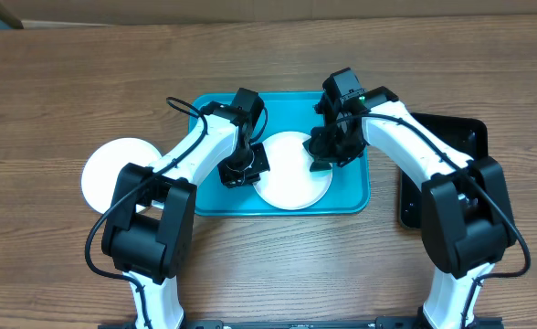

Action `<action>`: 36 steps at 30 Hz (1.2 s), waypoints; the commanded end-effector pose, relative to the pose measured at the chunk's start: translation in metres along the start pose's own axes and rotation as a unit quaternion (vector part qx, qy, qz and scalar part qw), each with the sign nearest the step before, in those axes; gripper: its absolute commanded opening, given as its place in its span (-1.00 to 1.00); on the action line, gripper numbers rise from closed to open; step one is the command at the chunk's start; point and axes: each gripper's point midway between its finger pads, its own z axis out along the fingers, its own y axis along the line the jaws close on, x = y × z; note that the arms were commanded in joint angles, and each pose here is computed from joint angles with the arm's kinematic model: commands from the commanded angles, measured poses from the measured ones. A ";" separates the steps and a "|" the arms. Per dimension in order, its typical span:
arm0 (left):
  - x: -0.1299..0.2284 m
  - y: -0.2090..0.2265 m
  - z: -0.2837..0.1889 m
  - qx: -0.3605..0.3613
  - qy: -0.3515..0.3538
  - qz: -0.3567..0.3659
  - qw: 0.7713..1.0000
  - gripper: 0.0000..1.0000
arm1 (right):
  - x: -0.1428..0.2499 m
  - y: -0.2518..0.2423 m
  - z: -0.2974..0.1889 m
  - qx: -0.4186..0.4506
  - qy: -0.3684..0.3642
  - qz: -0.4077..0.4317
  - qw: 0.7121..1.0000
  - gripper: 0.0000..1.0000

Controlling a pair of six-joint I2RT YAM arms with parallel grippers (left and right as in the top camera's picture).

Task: Clean dirty plates on tray and stack at the side
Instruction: 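Scrub the sauced plate with the sponge in the right gripper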

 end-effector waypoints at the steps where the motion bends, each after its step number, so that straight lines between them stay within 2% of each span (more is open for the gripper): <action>1: 0.001 0.008 0.007 -0.019 0.004 0.006 1.000 -0.92 | 0.014 -0.003 0.022 -0.006 0.029 0.013 0.999 -0.93; 7: 0.001 0.008 0.007 -0.019 0.004 0.006 1.000 -0.92 | 0.034 0.009 0.044 -0.016 0.061 0.001 0.998 -0.93; 11: 0.001 0.008 0.007 -0.019 0.004 0.006 1.000 -0.92 | 0.037 0.035 0.042 -0.058 0.068 -0.019 0.996 -0.93; 21: 0.002 0.008 0.007 -0.018 0.004 0.006 1.000 -0.92 | -0.006 0.068 0.016 -0.088 -0.001 -0.054 0.995 -0.93; 27: 0.002 0.008 0.007 -0.020 0.006 0.006 1.000 -0.92 | 0.002 0.086 0.023 -0.091 -0.001 -0.079 0.993 -0.93; 36: 0.003 0.008 0.007 -0.020 0.006 0.006 1.000 -0.92 | 0.014 0.089 0.040 -0.052 0.005 -0.099 0.994 -0.93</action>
